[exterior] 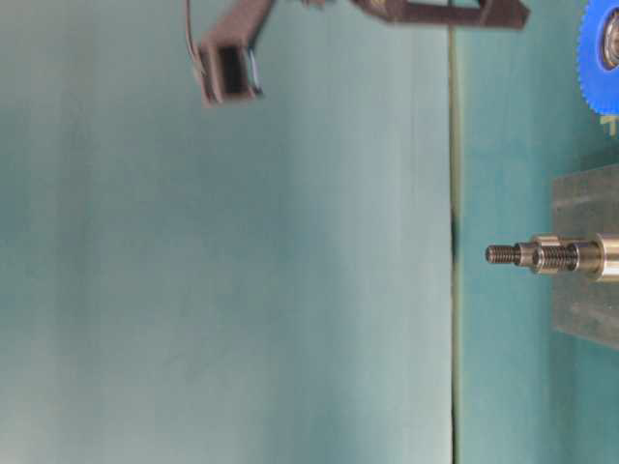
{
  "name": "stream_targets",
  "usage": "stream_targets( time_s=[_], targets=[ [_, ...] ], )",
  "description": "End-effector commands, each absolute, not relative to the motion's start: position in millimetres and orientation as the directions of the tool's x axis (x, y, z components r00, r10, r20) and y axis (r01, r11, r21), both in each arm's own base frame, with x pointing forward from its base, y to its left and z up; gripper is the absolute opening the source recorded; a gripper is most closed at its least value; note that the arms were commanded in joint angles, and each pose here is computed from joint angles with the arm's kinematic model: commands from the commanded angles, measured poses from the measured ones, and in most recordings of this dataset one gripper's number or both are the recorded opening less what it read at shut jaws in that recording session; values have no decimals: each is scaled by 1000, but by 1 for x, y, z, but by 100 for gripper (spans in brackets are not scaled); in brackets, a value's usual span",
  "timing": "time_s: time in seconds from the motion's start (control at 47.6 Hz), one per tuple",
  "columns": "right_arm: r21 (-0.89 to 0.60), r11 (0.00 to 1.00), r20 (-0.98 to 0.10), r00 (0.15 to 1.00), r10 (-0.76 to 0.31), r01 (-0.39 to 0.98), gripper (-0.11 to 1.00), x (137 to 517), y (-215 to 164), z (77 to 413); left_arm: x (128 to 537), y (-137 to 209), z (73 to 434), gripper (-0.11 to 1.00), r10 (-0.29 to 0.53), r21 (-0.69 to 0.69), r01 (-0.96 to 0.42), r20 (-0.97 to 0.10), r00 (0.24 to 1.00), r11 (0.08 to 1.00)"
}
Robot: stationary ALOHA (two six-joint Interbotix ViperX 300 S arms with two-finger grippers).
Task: Fit the large gear onto the shaft.
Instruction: 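Lower the open right gripper over the blue gear beside the plate, then close the right gripper on the blue gear's rim and lift it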
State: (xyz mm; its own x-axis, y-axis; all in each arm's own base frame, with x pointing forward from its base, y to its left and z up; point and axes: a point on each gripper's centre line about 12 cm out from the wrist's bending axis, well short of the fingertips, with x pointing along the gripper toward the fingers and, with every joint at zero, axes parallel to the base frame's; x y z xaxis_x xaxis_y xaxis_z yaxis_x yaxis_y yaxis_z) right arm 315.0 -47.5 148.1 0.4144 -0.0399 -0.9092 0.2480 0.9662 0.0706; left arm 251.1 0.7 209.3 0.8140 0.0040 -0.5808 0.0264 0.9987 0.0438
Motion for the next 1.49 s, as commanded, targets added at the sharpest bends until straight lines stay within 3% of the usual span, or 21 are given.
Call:
stream_targets(
  time_s=[0.0,0.147,0.231,0.315,1.469],
  targets=[
    [68,967,-906,421,-43,246,33,326,-52,156,250,1,214,0,6,47,26,-571,821,999],
    [59,970,-924,381,-36,235,77,333,-54,152,244,1,213,0,6,46,24,-567,824,999],
    [57,969,-928,370,-36,239,92,338,-57,149,239,1,209,0,6,43,23,-571,821,999],
    [56,969,-935,354,-34,241,87,340,-58,145,234,1,208,0,7,43,21,-566,825,999],
    [45,967,-971,237,-17,252,89,347,-61,101,219,1,205,0,7,39,20,-585,811,999]
  ],
)
